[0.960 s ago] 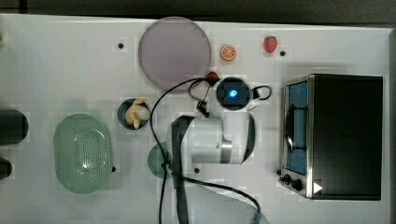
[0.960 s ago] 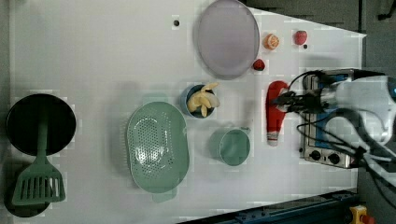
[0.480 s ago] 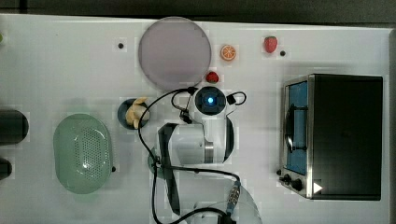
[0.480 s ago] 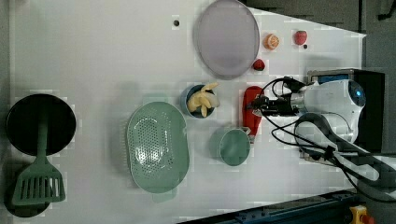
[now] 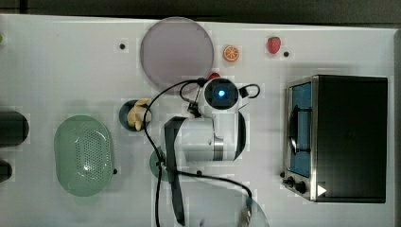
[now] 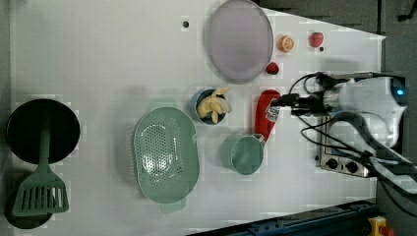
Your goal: Pick ketchup from strainer and place it on the table
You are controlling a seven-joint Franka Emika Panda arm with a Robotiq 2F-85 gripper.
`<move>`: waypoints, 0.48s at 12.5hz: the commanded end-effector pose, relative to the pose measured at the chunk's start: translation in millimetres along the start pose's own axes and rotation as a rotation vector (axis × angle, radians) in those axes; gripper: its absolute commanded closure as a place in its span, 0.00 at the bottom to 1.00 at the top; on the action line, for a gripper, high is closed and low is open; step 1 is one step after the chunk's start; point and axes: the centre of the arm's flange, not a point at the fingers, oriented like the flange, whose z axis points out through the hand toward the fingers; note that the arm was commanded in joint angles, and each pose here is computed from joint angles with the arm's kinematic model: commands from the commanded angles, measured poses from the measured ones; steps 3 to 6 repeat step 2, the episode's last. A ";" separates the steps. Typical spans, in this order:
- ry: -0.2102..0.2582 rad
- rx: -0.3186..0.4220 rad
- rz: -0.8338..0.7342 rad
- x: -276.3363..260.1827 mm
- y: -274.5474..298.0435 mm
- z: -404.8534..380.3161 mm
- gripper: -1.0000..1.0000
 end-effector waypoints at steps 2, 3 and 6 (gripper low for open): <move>0.175 0.008 0.072 39.7 5.5 -172.9 0.00; 0.175 0.008 0.072 39.7 5.5 -172.9 0.00; 0.175 0.008 0.072 39.7 5.5 -172.9 0.00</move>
